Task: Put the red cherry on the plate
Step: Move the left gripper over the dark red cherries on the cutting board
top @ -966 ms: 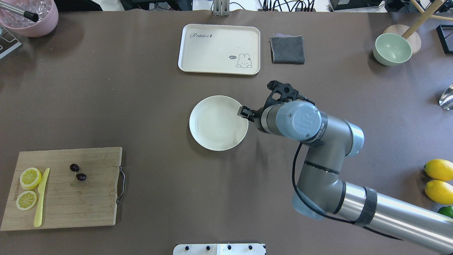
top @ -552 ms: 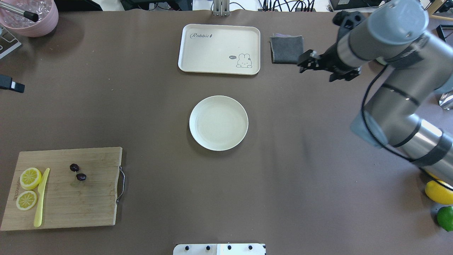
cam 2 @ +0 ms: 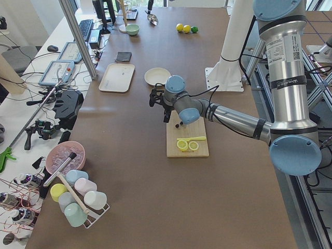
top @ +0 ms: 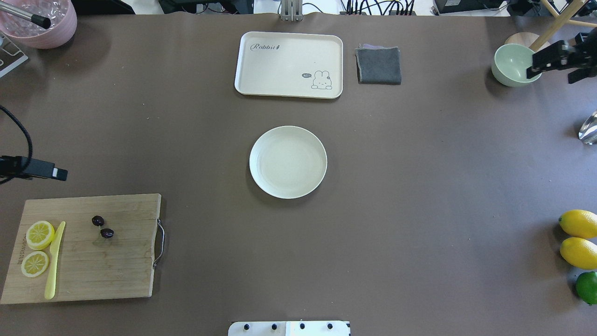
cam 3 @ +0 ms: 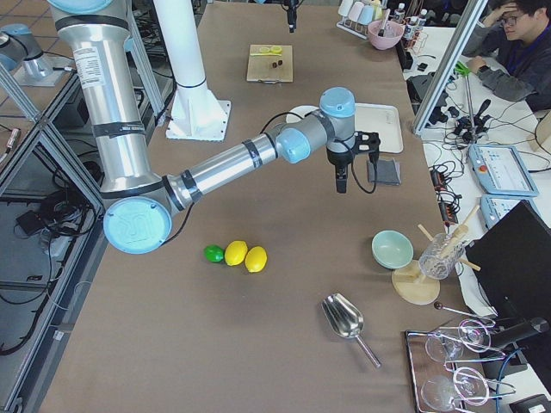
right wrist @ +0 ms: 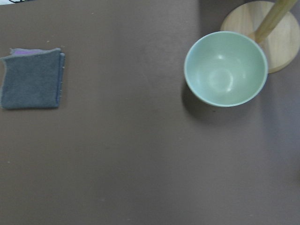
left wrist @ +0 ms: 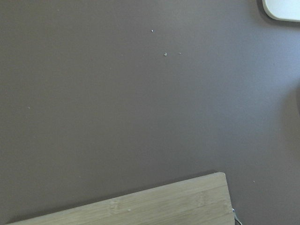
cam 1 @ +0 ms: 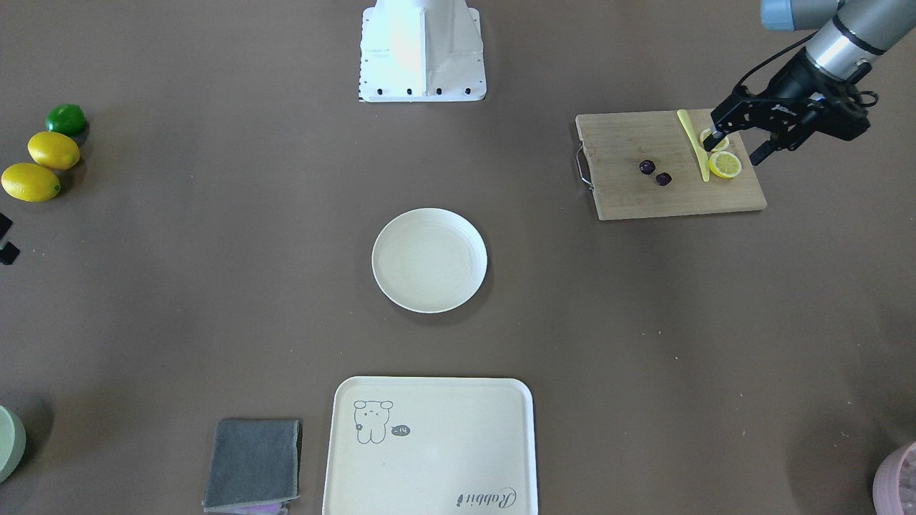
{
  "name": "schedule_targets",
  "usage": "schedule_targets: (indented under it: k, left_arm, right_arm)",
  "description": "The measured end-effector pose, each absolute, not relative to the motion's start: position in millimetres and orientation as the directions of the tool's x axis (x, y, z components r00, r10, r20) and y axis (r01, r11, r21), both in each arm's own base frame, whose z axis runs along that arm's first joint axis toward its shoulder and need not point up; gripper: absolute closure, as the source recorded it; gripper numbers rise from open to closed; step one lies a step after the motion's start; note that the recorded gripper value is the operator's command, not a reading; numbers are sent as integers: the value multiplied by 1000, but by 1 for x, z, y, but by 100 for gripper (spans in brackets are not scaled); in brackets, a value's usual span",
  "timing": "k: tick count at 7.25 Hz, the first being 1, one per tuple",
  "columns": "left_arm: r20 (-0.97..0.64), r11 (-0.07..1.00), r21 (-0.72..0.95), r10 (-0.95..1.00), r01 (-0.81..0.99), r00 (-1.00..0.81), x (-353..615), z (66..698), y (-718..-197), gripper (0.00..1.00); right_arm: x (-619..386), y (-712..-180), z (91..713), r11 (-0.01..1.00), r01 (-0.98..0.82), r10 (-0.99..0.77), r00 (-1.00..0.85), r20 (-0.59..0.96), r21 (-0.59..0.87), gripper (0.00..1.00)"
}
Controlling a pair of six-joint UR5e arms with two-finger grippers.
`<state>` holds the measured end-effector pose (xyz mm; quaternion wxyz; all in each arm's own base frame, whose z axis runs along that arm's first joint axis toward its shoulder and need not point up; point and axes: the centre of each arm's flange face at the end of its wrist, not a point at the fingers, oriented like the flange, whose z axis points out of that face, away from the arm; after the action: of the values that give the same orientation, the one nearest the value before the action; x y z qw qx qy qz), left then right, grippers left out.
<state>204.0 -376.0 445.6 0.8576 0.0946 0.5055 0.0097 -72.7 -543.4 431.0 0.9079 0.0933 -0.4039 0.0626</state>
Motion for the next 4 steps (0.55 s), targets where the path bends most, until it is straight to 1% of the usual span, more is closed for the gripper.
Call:
schedule_targets:
  k: [1, 3, 4]
  left_arm:
    - [-852, 982, 172, 108, 79, 513, 234, 449, -362, 3]
    - [-816, 981, 189, 128, 51, 564, 272, 465, -335, 18]
    - [-796, 978, 205, 142, 41, 588, 286, 473, -327, 20]
  right_arm:
    - [-37, -535, 456, 977, -161, 10, 686, 728, 138, 0]
    - [0, -520, 484, 978, -139, -12, 705, 709, 155, 0]
    - [5, -518, 488, 978, -136, -14, 708, 706, 156, 0]
